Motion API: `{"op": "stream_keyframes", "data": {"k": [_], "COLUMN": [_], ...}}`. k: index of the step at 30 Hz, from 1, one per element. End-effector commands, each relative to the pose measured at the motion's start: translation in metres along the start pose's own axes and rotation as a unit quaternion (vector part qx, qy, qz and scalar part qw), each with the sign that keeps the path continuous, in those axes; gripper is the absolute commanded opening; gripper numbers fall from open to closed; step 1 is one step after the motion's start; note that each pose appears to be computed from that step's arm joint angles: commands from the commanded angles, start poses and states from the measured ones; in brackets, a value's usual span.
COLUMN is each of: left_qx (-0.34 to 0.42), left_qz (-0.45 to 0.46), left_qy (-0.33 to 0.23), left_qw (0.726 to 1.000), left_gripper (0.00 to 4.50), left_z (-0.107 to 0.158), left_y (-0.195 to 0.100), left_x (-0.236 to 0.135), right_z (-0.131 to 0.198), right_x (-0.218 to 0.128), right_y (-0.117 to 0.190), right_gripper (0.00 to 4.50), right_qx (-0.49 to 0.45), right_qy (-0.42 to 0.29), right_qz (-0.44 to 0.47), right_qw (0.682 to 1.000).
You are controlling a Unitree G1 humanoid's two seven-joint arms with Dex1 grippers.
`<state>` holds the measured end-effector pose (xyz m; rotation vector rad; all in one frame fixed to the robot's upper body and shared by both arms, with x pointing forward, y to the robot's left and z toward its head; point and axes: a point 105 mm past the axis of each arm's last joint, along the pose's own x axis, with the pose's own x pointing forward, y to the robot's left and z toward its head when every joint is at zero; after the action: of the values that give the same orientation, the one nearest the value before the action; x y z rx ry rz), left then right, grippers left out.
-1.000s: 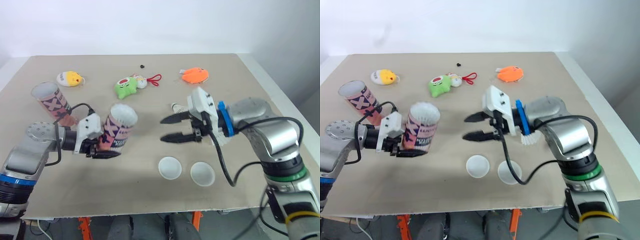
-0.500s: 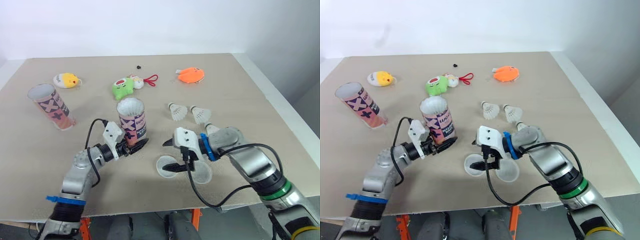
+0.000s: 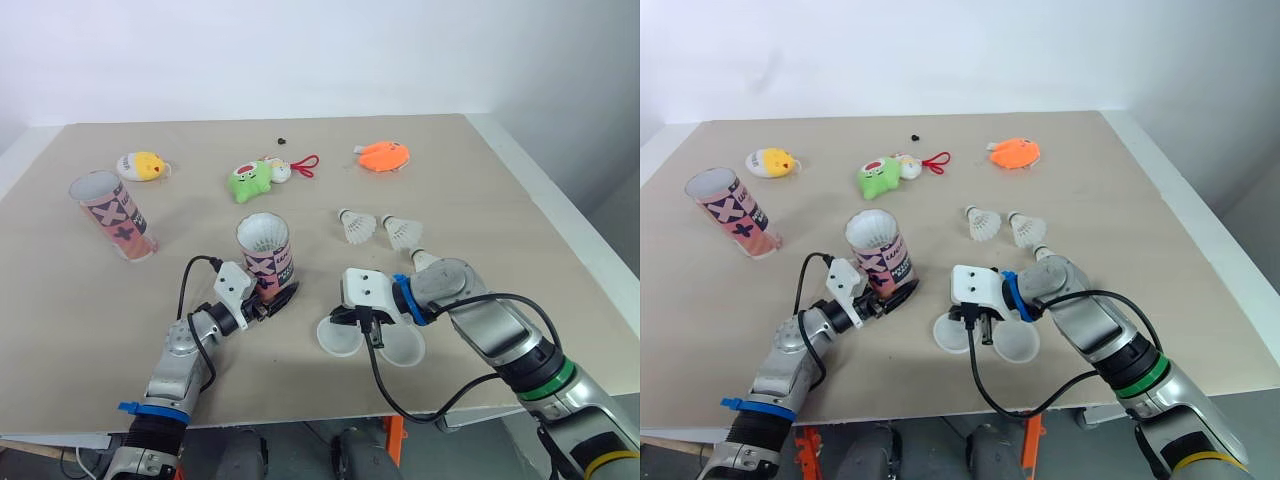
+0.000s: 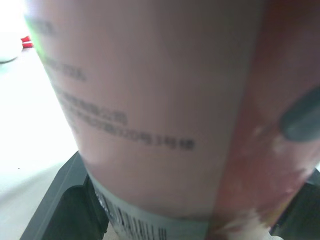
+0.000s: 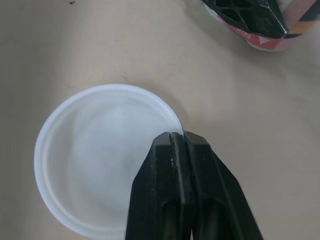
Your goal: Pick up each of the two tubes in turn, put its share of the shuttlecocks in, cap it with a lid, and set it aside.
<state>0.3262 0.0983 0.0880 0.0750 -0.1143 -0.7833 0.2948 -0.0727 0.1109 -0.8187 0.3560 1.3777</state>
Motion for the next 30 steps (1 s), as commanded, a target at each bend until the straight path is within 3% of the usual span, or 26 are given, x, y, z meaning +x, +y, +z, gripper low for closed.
{"op": "stream_keyframes", "data": {"k": [1, 7, 10, 13, 23, 30], "left_qx": [-0.022, -0.025, -0.031, -0.036, -0.035, -0.035], "left_qz": [-0.004, -0.005, -0.006, -0.008, -0.01, -0.006], "left_qy": [0.033, 0.03, 0.035, 0.042, 0.05, 0.051], "left_qw": [0.999, 0.999, 0.999, 0.998, 0.998, 0.998], "left_gripper": [3.32, 3.32, 3.32, 3.32, 3.32, 3.32], "left_z": [-0.022, -0.021, -0.024, -0.028, -0.029, -0.029], "left_y": [-0.008, -0.01, -0.012, -0.014, -0.016, -0.016], "left_x": [-0.004, -0.002, -0.004, -0.005, -0.003, -0.004], "right_z": [0.001, 0.072, 0.136, 0.174, 0.182, 0.183], "right_x": [-0.007, -0.051, -0.091, -0.105, -0.061, -0.049], "right_y": [-0.005, -0.025, -0.048, -0.072, -0.084, -0.078], "right_gripper": [0.07, 0.07, 0.07, 0.07, 0.07, 0.07], "right_qx": [-0.009, -0.02, -0.071, -0.114, -0.178, -0.198], "right_qy": [0.003, -0.135, -0.224, -0.249, -0.162, -0.148], "right_qz": [-0.012, -0.022, -0.064, -0.129, -0.135, -0.116], "right_qw": [1.0, 0.99, 0.97, 0.953, 0.961, 0.962]}}
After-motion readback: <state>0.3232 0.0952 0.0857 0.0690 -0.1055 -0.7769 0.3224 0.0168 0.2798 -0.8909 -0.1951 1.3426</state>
